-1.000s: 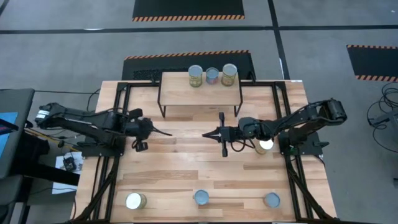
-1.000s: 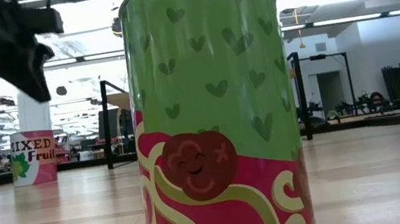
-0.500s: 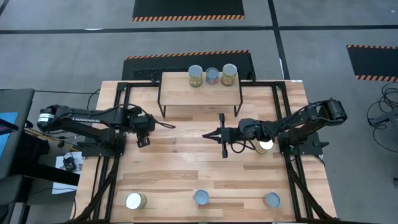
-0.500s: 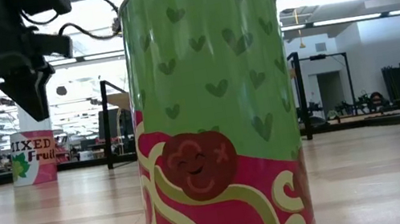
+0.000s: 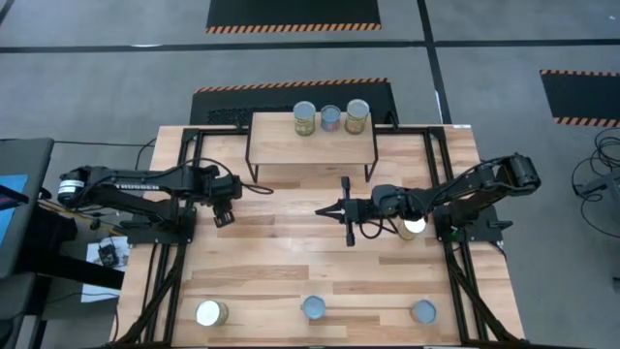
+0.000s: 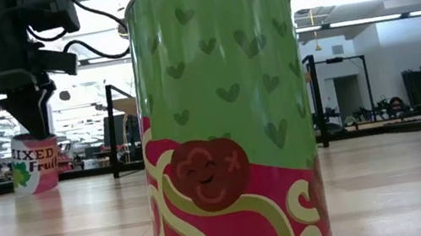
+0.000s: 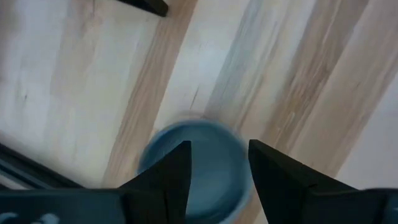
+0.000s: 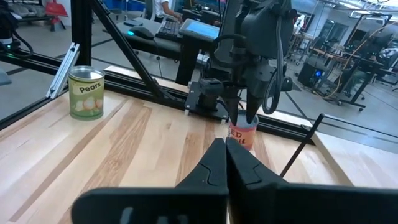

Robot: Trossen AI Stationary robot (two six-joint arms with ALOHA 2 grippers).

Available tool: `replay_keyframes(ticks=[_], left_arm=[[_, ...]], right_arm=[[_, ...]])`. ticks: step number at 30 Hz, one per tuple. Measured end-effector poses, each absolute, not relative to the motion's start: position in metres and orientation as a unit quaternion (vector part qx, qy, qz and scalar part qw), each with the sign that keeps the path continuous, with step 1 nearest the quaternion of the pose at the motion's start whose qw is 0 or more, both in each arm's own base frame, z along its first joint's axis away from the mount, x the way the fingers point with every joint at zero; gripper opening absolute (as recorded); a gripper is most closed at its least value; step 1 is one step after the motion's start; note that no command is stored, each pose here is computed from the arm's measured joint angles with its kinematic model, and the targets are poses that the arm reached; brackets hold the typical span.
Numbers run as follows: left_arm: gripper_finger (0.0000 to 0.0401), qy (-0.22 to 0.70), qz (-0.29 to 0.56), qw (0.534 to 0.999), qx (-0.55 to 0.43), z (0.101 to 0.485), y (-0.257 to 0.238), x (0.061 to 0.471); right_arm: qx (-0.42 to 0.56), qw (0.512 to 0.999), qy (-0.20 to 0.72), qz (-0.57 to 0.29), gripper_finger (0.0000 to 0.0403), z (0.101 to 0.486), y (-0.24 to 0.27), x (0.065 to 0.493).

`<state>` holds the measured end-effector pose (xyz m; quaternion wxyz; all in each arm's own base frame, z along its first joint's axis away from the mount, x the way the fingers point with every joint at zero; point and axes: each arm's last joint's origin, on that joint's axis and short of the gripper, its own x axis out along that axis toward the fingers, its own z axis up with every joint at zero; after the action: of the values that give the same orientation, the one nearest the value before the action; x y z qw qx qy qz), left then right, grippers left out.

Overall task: Pick and place cans onto a shelf
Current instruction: Put the top left pink small can on the shelf

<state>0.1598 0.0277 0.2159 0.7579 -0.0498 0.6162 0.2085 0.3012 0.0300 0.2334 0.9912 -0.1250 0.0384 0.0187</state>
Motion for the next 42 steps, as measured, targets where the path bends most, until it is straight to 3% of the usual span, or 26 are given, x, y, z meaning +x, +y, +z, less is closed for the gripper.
replay_keyframes(ticks=[13, 20, 42], left_arm=[[0.0151, 0.614, 0.217, 0.757, -0.041, 0.217, 0.028, 0.16], [0.0151, 0.613, 0.276, 0.74, -0.005, 0.228, 0.034, 0.157], [0.0151, 0.633, 0.242, 0.732, -0.068, 0.22, 0.046, 0.152]], right_arm=[[-0.125, 0.991, 0.038, 0.019, 0.0005, 0.233, 0.03, 0.301], [-0.125, 0.991, 0.039, 0.019, 0.0005, 0.233, 0.03, 0.301], [-0.121, 0.991, 0.044, 0.019, 0.0005, 0.233, 0.03, 0.301]])
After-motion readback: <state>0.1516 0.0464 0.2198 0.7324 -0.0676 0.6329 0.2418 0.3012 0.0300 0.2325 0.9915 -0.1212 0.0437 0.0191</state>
